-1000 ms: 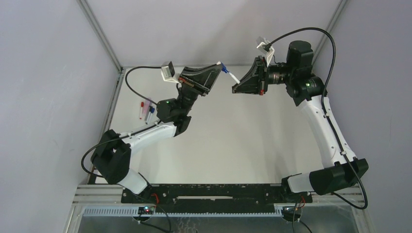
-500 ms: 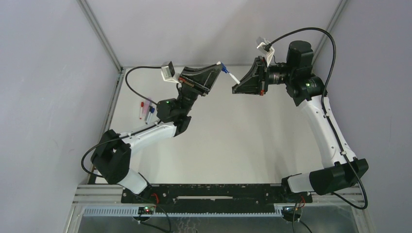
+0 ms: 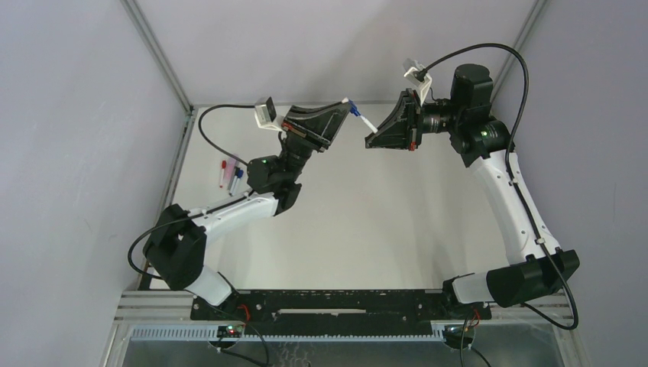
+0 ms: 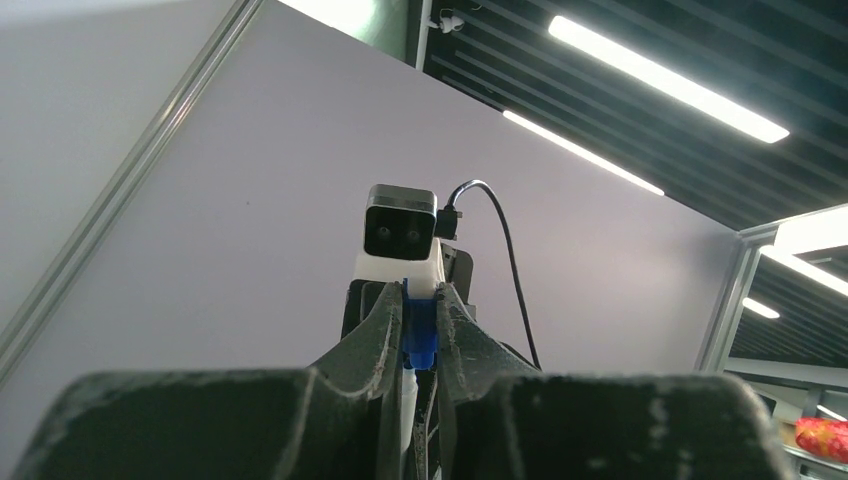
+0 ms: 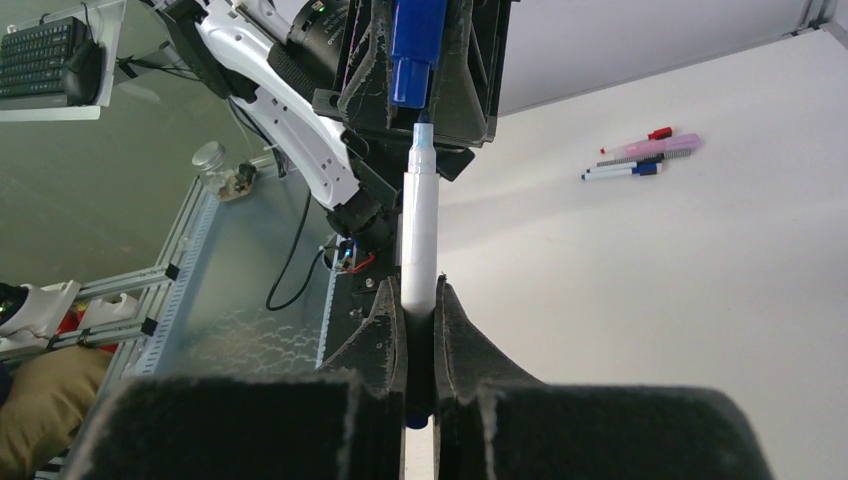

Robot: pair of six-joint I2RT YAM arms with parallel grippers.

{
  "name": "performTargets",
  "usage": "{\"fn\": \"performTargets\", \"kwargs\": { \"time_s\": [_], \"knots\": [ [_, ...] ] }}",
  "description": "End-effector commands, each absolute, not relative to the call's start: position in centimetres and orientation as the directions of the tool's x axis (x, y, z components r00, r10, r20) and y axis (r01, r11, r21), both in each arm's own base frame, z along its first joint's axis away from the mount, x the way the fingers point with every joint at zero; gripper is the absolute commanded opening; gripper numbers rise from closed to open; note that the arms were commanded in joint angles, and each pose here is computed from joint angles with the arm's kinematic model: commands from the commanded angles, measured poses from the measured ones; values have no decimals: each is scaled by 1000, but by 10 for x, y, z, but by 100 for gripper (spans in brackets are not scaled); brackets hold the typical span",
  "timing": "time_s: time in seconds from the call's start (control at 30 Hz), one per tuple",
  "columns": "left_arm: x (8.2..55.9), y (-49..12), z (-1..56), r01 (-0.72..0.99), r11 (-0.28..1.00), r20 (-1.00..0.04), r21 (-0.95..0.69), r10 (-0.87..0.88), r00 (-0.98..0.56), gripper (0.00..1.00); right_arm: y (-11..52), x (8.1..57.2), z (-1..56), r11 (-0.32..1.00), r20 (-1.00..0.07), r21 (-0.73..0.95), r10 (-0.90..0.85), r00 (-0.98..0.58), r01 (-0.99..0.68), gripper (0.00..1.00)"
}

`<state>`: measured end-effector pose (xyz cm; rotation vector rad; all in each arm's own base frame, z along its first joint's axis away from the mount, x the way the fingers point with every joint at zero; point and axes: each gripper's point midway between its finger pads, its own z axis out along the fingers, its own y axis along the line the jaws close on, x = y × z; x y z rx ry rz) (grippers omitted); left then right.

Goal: Insert the pens into the pen caps
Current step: Insert the pen cap onto the pen.

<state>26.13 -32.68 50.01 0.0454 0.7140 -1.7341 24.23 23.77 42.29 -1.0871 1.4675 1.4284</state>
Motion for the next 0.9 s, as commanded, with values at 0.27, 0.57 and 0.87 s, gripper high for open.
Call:
{"fn": "performTargets", "kwargs": {
  "time_s": [0.27,0.57,0.87],
  "knots": [
    [254,-326,510,903,-144,-374,-404,-875,-307,0,235,234,432,-26,-962,272,-38,-271,-962,0],
    [254,-322,510,906,-122,-372,-404,-883,-285,0,233,233,431,-25,-963,267,-39,-266,-963,0],
    [254,-321,510,908,-115,-374,-402,-885,-278,0,232,232,429,-26,-963,268,-38,-267,-963,0]
  ]
}}
